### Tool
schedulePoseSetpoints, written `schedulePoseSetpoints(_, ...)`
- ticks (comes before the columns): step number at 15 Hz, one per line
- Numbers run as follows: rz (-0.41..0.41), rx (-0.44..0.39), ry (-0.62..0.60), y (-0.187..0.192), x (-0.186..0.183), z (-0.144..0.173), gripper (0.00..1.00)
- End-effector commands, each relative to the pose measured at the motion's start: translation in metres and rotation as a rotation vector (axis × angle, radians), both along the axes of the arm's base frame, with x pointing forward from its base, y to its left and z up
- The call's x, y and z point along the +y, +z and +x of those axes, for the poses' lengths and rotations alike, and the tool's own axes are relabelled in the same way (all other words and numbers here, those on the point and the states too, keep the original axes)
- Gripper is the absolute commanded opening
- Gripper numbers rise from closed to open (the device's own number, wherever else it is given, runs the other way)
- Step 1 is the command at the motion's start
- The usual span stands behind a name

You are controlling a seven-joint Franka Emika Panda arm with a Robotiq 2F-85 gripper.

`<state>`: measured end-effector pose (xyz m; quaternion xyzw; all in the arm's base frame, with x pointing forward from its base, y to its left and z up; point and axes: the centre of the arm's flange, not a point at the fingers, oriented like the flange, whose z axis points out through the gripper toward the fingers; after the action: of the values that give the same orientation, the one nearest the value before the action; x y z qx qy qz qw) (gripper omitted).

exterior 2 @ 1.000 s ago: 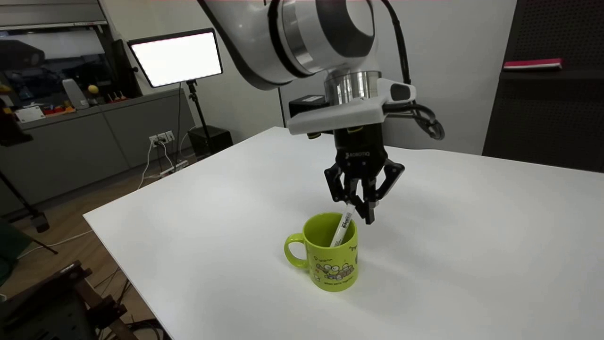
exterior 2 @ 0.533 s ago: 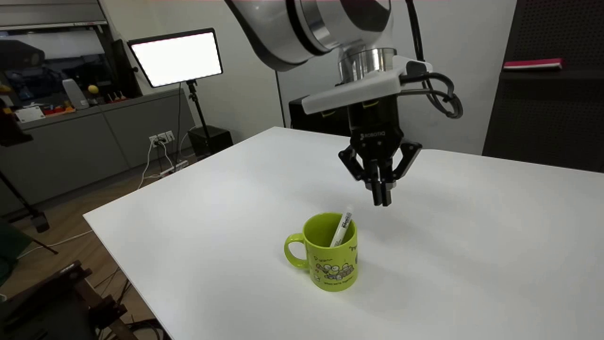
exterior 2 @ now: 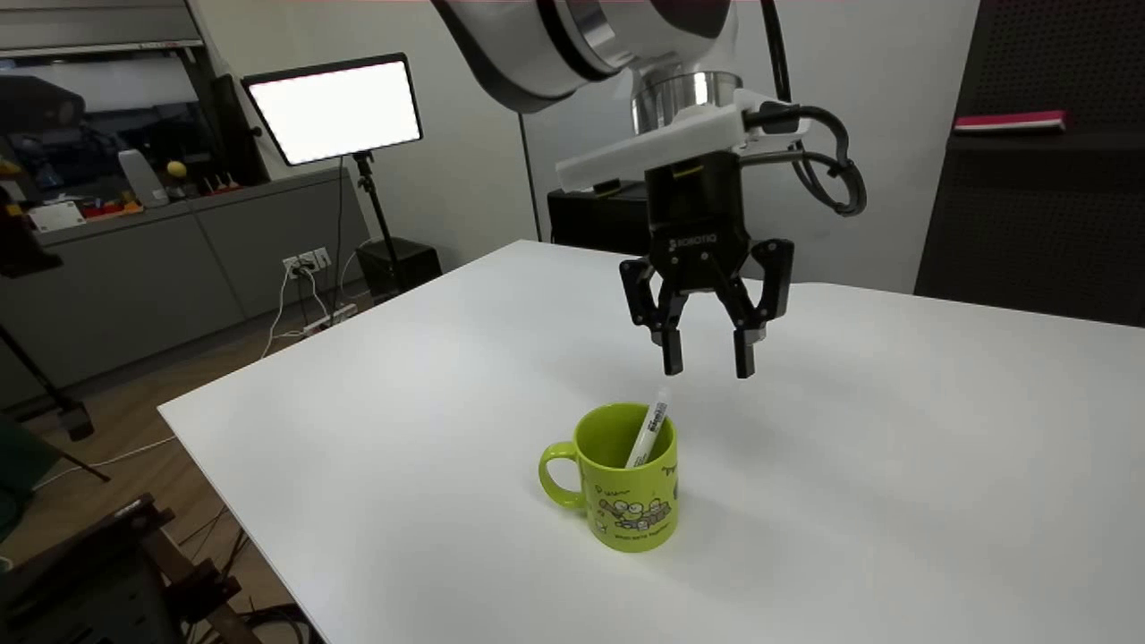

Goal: Take the marker out of the cup and put it on the table

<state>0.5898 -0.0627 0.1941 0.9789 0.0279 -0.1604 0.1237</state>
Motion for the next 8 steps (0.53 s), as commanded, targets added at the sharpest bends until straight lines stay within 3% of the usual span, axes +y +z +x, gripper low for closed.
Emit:
schedulePoseSetpoints(1,0.022,0.028,-0.029,0.010,-0.005,-0.015,0.97)
schedulePoseSetpoints(8,0.120,0.006,-0.117,0.001,-0.014,-0.031,1.00)
